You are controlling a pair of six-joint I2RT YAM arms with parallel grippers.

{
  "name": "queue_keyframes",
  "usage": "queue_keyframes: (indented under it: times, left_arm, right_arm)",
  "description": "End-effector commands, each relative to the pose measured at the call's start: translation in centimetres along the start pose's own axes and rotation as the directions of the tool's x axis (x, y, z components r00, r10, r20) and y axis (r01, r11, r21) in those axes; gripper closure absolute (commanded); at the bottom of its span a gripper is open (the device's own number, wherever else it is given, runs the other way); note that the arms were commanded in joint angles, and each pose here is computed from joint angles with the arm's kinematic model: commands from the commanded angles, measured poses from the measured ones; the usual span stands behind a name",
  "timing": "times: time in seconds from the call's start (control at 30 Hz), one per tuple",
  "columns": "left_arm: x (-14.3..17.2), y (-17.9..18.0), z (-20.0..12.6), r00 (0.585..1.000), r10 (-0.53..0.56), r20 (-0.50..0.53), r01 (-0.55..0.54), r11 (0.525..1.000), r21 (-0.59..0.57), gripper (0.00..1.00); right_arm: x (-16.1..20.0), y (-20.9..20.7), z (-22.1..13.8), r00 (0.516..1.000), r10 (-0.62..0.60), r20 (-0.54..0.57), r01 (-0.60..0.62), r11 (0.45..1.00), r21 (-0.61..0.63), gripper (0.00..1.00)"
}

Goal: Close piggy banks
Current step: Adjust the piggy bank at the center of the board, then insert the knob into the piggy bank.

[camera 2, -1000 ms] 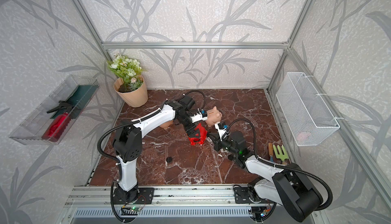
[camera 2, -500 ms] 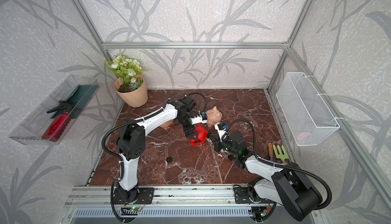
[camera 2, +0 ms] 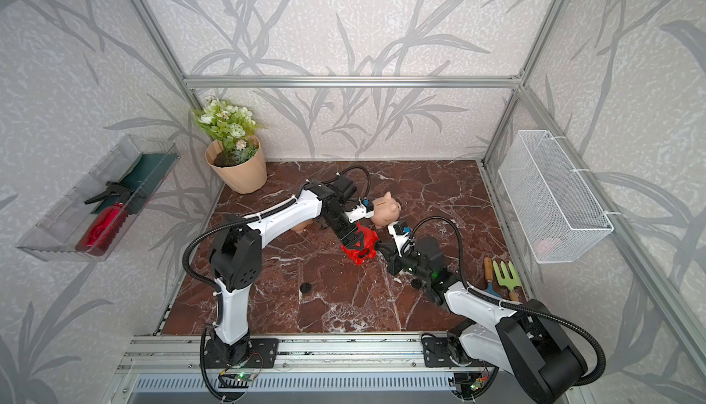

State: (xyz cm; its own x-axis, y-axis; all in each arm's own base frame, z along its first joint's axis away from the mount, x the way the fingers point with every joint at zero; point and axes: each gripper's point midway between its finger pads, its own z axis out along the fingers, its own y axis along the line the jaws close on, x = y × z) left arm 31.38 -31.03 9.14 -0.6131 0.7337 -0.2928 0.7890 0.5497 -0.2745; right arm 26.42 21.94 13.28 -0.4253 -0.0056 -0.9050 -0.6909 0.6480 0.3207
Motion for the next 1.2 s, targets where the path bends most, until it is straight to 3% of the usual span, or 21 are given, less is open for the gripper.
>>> queue_keyframes:
  times: [0.0,0.27,0.8,1.17]
  left_arm:
    - [3.7,-0.4,2.3,0.976,-0.176,-0.125,0.18,0.984,0.016,0.13]
    - [3.1,-1.0,2.3,0.961,-0.265,-0.082,0.27,0.961,0.063,0.13]
    - [1.9,-1.2,2.7,0.958,-0.277,-0.07,0.283,0.953,0.109,0.13]
    - [1.8,-1.1,2.8,0.959,-0.27,-0.082,0.279,0.953,0.122,0.13]
  right_arm:
    - [0.5,0.1,0.0,1.0,0.006,-0.01,-0.006,1.0,-0.014,1.0]
    - [2.0,-0.3,0.6,0.999,-0.035,-0.014,0.035,0.999,-0.008,1.0]
    - [2.6,-0.3,2.2,0.98,-0.195,-0.029,0.196,0.98,0.033,1.0]
    - [2.9,0.2,3.0,0.934,-0.357,0.013,0.357,0.934,0.034,1.0]
